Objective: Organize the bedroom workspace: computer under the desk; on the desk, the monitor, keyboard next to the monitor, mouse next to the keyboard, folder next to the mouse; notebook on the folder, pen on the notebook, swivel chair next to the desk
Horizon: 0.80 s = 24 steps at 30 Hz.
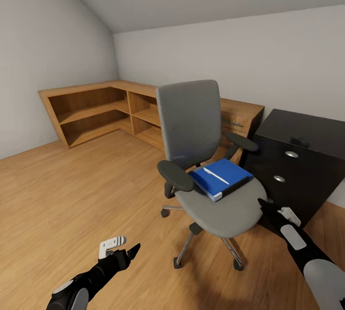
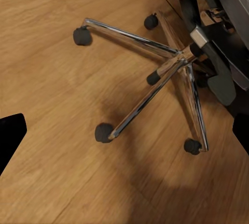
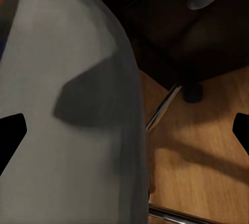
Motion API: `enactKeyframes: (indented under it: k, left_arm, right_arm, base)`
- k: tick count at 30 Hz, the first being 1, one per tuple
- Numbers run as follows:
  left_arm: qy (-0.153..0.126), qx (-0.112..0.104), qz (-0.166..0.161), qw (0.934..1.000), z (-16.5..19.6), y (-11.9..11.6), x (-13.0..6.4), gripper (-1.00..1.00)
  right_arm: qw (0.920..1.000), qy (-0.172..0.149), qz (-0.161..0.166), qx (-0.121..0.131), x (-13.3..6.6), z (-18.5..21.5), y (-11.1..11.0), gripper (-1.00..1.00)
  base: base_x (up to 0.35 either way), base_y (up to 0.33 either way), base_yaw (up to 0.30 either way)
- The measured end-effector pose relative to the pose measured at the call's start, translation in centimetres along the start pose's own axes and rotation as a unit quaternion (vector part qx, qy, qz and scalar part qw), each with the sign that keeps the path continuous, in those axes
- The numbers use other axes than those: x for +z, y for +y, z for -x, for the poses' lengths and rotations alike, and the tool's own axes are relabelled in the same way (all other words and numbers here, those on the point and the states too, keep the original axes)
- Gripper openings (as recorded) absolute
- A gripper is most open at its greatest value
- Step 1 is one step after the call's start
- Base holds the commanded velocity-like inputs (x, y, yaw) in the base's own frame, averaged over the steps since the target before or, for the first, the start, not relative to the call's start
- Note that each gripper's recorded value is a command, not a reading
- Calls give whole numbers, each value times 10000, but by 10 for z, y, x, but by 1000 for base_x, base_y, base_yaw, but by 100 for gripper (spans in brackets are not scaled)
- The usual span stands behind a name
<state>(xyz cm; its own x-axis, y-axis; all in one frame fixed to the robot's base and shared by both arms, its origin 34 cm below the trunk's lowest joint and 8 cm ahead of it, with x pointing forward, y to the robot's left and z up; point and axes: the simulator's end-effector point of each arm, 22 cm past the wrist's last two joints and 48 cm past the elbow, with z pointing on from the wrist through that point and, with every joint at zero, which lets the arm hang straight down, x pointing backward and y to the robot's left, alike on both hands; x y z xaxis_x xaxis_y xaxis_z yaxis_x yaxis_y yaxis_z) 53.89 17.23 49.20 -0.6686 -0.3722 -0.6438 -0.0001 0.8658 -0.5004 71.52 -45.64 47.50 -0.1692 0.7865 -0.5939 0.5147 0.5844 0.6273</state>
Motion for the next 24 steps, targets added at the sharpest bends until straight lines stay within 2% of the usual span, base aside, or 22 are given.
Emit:
enactKeyframes:
  k: [9, 24]
  left_arm:
    - [-10, 6, -8, 10000, 0, 0, 0, 100]
    - [-3, 6, -23, 10000, 0, -2, 0, 100]
  right_arm:
    - [10000, -32, 51, 26, 0, 3, 5, 100]
    - [10000, -43, 29, 17, 0, 5, 3, 100]
  base:
    - [189, 0, 26]
    - [12, 0, 195]
